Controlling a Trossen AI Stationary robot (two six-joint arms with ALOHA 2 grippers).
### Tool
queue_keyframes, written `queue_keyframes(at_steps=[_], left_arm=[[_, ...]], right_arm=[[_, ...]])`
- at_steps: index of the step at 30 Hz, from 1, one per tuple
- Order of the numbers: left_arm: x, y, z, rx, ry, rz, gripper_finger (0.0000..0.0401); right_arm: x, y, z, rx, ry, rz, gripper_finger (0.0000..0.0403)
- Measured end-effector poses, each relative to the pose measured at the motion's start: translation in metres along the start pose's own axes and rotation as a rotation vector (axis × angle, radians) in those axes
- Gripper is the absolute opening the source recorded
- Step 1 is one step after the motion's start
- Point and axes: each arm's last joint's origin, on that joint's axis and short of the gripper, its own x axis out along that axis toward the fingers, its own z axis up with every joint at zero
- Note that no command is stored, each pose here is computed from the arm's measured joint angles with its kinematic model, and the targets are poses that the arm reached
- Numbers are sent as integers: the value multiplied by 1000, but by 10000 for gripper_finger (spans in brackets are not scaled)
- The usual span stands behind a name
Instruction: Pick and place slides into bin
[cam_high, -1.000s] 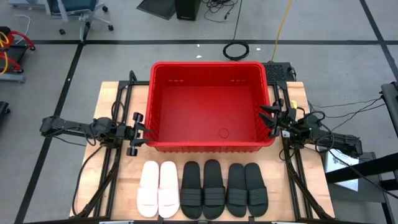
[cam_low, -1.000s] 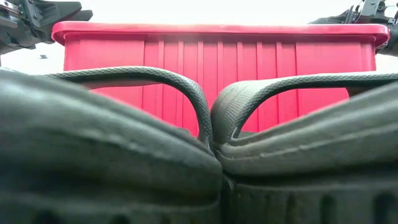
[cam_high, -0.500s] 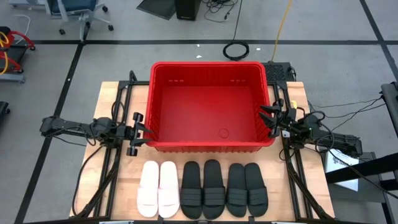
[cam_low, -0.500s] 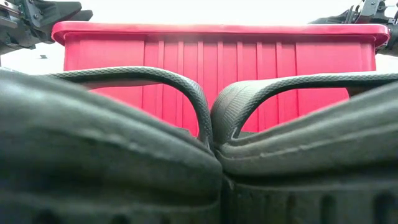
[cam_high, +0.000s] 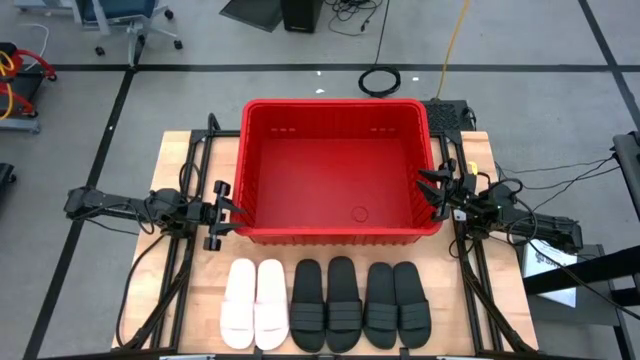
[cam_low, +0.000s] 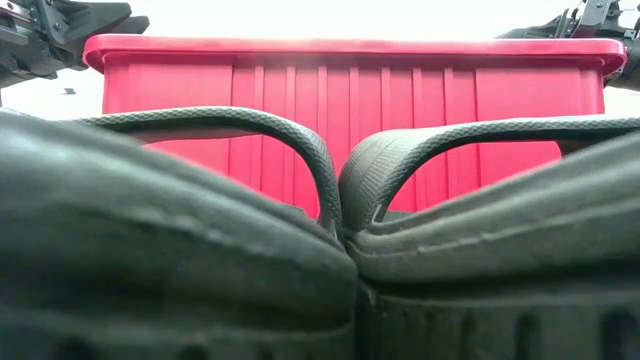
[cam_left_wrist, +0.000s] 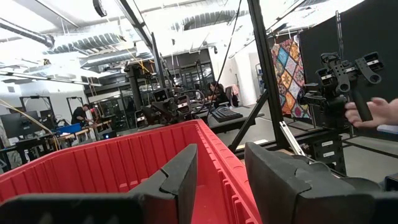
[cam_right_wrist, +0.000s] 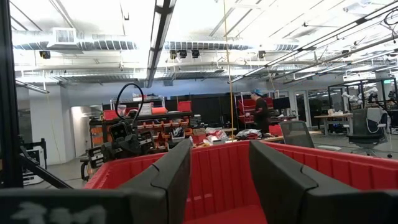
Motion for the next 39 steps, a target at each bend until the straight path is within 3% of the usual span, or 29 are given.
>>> queue_keyframes(at_steps=[39], left_arm=[[0, 0, 0, -49, -3, 10, 141]], right_arm=[[0, 0, 0, 37, 0, 0, 151]])
